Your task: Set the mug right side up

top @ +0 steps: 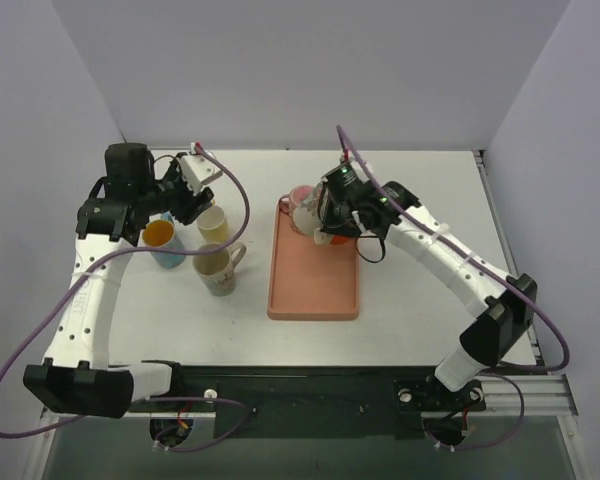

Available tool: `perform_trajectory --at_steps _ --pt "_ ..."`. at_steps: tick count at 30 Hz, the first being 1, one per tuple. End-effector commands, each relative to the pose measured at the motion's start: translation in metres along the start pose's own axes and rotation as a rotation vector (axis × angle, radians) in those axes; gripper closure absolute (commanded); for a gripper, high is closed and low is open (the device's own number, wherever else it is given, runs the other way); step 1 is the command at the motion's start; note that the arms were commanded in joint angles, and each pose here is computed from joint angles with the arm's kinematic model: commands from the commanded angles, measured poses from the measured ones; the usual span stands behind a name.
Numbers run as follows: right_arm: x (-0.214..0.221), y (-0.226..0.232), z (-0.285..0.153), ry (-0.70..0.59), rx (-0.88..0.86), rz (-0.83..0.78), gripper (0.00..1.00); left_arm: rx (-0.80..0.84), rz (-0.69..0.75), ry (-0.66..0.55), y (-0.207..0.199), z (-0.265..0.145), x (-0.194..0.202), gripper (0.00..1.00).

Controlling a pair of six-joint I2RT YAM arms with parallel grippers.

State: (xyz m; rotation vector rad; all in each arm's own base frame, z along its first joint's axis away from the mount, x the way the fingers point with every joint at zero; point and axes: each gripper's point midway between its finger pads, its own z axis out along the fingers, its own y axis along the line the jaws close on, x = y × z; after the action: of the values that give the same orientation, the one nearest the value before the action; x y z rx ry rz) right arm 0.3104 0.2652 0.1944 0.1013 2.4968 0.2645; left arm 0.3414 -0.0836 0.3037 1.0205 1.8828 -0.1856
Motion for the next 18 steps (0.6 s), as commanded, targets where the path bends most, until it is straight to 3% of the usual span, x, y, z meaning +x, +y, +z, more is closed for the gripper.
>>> perform_trajectory --at_steps 1,6,7,9,11,15,18 --pt "-0.045 0.031 -0.078 -0.057 -0.294 0.109 1.0 0.007 0.373 -0.295 -0.012 -0.011 -0.076 0.4" --pt "-0.082 0.034 -0.118 -0.101 -0.44 0.229 1.0 -0.125 0.769 -0.53 -0.026 -0.015 -0.129 0.36" --pt "-0.084 0.036 -0.126 -0.092 -0.479 0.241 1.0 -0.137 0.819 -0.552 -0.036 -0.015 -0.124 0.36" --pt "-0.089 0.043 -0.137 -0.083 -0.55 0.271 1.0 -0.261 0.976 -0.698 -0.05 -0.029 -0.147 0.31" --pt "-0.093 0.053 -0.15 -0.076 -0.629 0.288 1.0 -0.364 1.064 -0.784 -0.065 -0.038 -0.155 0.28" --pt "-0.101 0.076 -0.177 -0.076 -0.79 0.327 1.0 -0.515 1.177 -0.836 -0.085 -0.039 -0.161 0.27" --pt "-0.102 0.08 -0.182 -0.083 -0.818 0.318 1.0 -0.552 1.214 -0.848 -0.091 -0.038 -0.166 0.27"
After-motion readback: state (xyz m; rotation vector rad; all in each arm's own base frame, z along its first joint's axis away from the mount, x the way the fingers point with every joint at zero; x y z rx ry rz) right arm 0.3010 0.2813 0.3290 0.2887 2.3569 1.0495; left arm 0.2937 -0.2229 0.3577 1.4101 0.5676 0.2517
